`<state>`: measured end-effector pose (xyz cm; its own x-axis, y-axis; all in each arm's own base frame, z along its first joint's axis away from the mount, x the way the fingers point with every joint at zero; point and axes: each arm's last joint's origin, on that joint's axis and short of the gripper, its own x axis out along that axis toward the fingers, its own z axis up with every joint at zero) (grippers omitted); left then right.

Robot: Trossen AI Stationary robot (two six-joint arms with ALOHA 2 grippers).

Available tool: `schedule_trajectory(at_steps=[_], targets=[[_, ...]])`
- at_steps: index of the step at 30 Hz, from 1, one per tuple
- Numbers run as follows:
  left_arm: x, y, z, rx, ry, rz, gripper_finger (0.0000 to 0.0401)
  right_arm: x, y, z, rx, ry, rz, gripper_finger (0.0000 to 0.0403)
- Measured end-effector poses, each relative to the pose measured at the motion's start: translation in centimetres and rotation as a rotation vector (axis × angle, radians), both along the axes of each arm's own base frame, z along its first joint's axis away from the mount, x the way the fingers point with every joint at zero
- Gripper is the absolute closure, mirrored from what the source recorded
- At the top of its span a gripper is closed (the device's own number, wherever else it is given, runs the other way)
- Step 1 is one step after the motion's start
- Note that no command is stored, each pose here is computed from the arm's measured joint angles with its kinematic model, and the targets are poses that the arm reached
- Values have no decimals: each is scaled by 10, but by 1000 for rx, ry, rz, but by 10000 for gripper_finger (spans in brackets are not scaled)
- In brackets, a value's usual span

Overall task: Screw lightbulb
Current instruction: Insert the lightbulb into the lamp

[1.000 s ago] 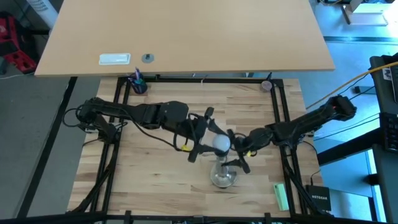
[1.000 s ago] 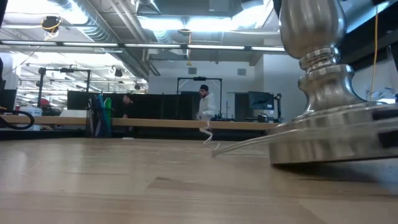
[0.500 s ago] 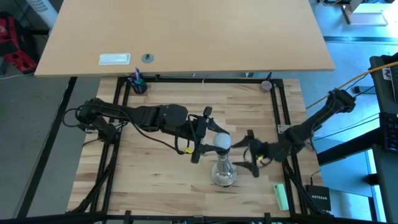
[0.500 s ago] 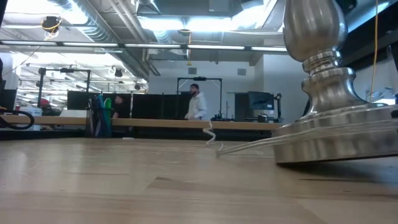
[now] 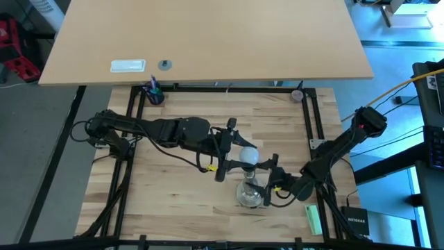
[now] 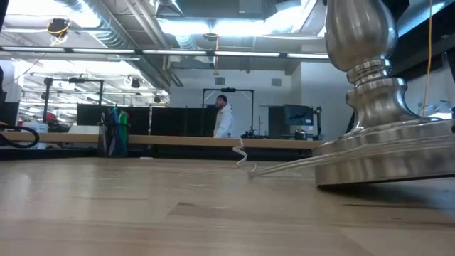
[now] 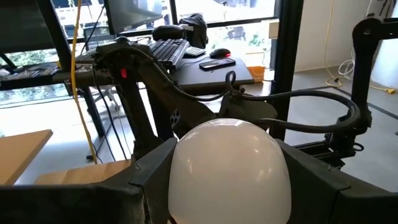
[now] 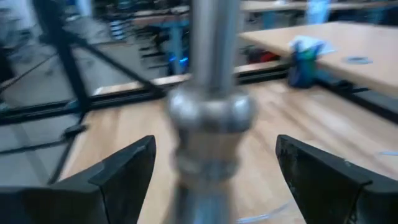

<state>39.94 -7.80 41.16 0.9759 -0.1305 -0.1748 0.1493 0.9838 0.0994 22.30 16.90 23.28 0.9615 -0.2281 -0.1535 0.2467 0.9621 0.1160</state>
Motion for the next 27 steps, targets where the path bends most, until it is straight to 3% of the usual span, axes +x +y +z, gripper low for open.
schedule_trajectory(at_steps=[4, 10, 11, 19, 27], targets=[[0, 0, 0, -4, 0, 5, 180, 0, -1, 0, -25, -1, -35, 110], [0, 1, 0, -11, 2, 14, 180, 2, -2, 0, -50, 10, -1, 256], [0, 1, -1, -10, 7, 12, 180, 2, -2, 0, -53, 12, 6, 265], [-2, -5, 0, 14, 6, -42, 180, 2, -8, 10, -168, 19, 160, 265], [-5, -11, 2, 40, -14, -240, 180, 24, -43, 19, -224, 7, 612, 265]])
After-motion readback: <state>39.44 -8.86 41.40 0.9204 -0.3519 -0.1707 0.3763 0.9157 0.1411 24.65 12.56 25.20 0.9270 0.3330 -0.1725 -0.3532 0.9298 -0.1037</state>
